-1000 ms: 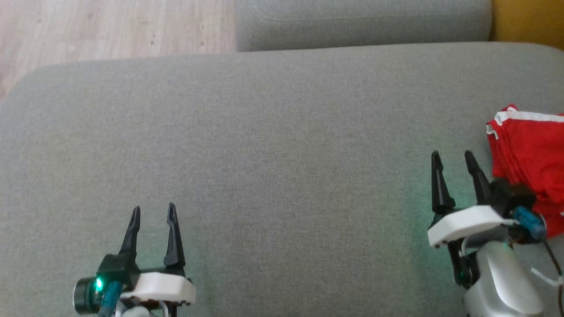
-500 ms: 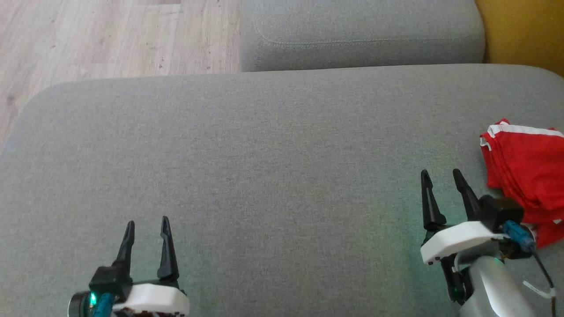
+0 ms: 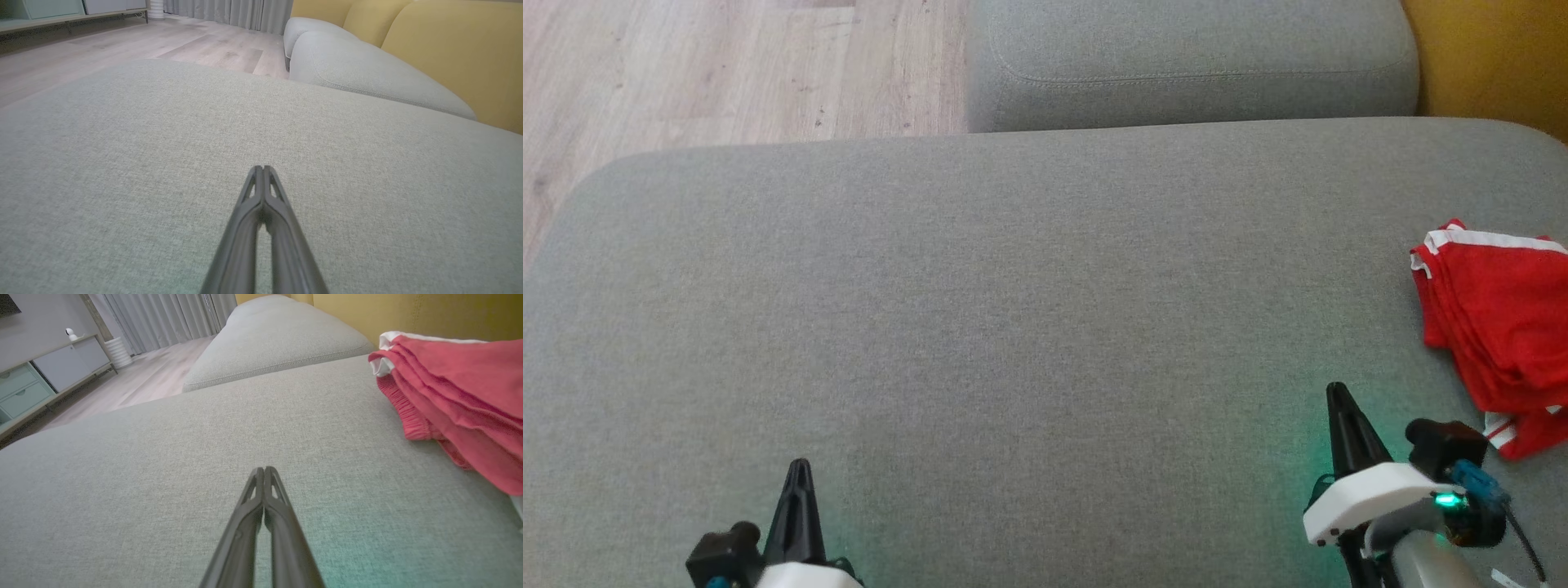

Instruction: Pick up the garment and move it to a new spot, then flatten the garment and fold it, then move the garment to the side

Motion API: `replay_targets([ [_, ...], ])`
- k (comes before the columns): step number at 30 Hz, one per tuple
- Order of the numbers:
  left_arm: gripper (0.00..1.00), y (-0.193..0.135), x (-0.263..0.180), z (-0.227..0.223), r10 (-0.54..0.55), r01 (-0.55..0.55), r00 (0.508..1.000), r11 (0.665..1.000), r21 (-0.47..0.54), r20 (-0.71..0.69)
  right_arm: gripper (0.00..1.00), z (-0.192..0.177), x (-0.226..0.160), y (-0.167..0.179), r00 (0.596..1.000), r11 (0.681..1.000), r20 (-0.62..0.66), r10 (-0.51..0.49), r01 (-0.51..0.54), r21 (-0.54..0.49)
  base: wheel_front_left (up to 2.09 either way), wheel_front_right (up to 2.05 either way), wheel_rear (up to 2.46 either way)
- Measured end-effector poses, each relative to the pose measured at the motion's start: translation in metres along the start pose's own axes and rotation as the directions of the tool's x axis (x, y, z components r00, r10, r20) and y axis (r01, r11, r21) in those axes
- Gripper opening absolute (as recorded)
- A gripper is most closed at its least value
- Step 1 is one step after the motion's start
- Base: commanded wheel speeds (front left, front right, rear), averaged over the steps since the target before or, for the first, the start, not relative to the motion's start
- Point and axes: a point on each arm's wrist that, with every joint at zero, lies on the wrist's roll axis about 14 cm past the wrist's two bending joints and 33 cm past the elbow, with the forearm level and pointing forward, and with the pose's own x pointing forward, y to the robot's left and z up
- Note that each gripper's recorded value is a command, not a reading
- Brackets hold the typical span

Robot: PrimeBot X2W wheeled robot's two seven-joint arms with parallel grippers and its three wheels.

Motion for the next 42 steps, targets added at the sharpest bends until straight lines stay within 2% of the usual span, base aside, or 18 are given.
replay_targets([
  [10,0.00,0.003,0.001,0.001,0.015,-0.017,1.000,0.994,-0.112,-0.011,0.00,0.010,0.002,-0.004,0.999,0.993,0.026,-0.027,0.024,0.115,0.00,0.00,0.00],
  [21,0.00,0.004,0.004,0.005,0.027,-0.031,0.999,0.972,-0.234,-0.017,0.00,0.018,0.003,-0.009,0.998,0.969,0.042,-0.054,0.042,0.241,0.00,0.00,0.00],
  [31,0.00,0.008,0.006,0.009,0.038,-0.043,0.999,0.938,-0.344,-0.021,0.00,0.024,0.003,-0.013,0.996,0.934,0.052,-0.074,0.051,0.353,0.00,0.00,0.00],
  [42,0.00,0.007,0.010,0.017,0.033,-0.035,0.999,0.888,-0.458,-0.012,0.00,0.032,0.003,-0.018,0.994,0.880,0.064,-0.092,0.051,0.473,0.00,0.00,0.00],
])
